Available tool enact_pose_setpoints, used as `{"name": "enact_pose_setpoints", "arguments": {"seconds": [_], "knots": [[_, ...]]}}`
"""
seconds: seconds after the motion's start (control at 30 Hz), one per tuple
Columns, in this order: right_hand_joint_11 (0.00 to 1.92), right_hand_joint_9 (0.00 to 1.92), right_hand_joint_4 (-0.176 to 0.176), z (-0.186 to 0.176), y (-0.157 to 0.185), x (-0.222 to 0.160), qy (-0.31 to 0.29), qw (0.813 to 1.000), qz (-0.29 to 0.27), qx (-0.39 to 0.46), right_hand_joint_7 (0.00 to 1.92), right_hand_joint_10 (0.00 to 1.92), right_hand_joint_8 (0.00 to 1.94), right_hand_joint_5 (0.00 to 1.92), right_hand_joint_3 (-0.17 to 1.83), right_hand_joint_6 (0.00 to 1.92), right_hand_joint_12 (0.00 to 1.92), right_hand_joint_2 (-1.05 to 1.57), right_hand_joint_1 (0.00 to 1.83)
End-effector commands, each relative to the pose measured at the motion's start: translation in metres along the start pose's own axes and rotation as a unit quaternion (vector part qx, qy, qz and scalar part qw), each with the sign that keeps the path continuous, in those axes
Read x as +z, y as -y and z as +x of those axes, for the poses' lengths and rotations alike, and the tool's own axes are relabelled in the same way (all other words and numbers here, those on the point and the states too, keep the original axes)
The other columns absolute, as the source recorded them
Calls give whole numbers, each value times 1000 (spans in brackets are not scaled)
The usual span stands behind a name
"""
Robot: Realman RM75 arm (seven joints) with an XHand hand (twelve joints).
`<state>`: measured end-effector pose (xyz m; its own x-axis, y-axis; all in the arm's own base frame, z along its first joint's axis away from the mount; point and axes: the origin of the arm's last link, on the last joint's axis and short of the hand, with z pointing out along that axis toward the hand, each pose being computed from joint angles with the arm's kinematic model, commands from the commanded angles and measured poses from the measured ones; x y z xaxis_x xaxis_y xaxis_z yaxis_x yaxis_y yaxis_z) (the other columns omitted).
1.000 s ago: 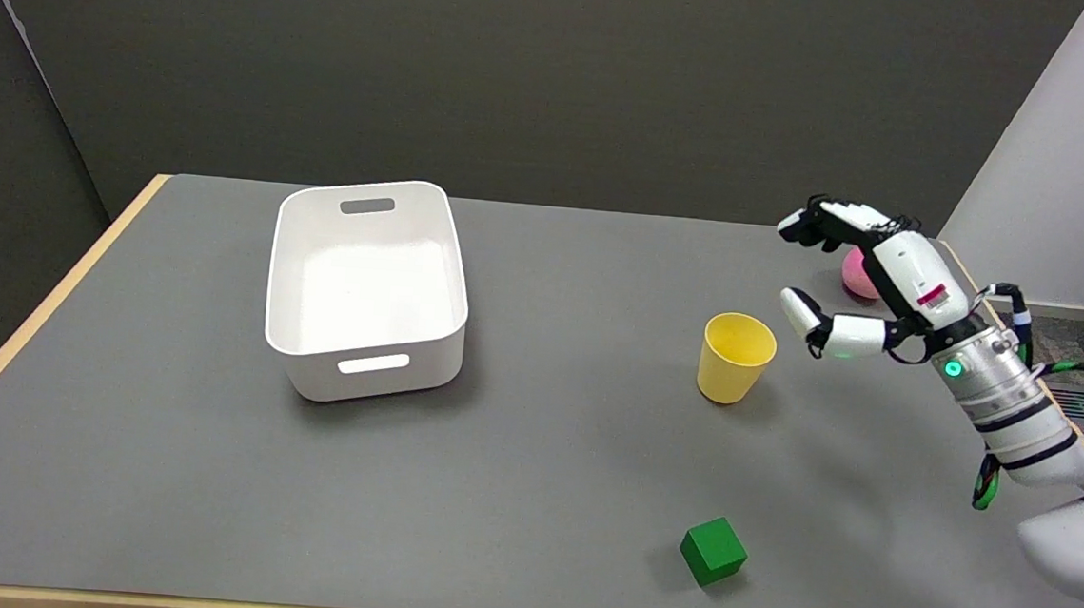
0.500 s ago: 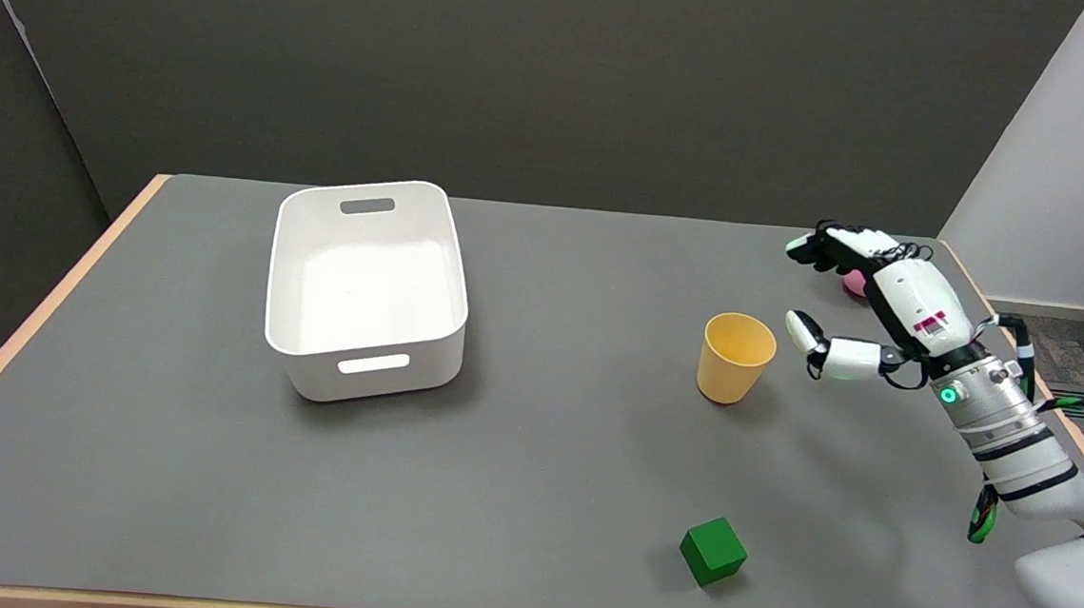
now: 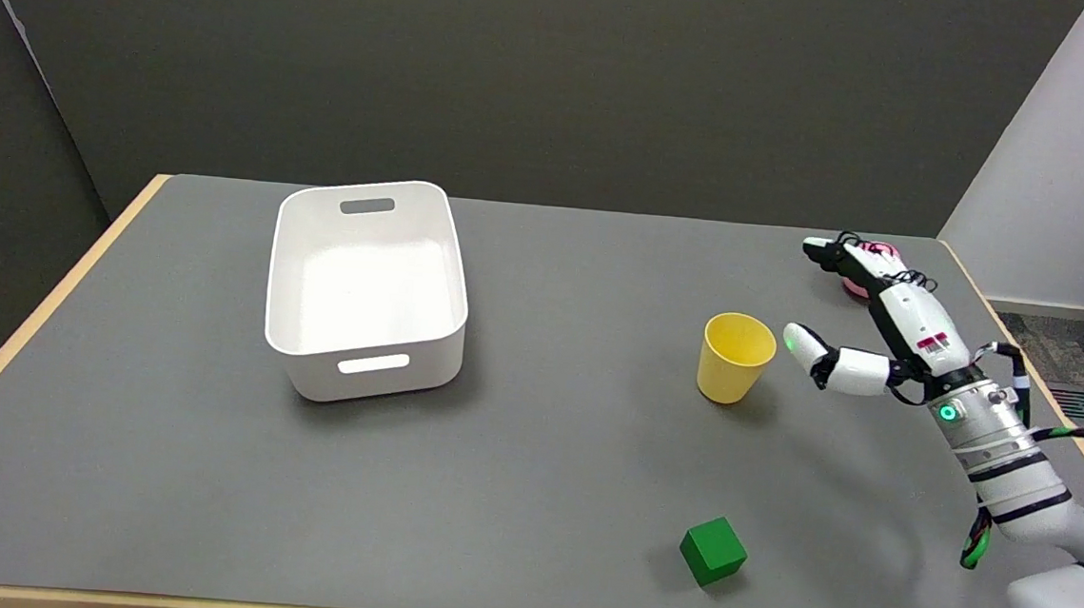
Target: Pick up the cup.
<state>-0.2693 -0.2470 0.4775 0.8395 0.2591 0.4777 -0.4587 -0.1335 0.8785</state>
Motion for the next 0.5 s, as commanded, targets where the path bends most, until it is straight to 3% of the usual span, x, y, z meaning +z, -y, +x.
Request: {"name": "enact_pose_setpoints", "arguments": {"seconds": [0.03, 0.3, 0.5], "knots": [[-1, 143, -85, -23, -5, -6, -30, 950, -11, 311, 254, 740, 357, 195, 814, 408, 1153, 645, 355], [0, 95, -106, -46, -6, -2, 7, 938, -29, 344, 178, 685, 384, 125, 930, 416, 1057, 584, 264], [6, 121, -98, -68, -12, 0, 28, 936, -62, 346, 225, 693, 323, 154, 811, 367, 1133, 622, 305]]}}
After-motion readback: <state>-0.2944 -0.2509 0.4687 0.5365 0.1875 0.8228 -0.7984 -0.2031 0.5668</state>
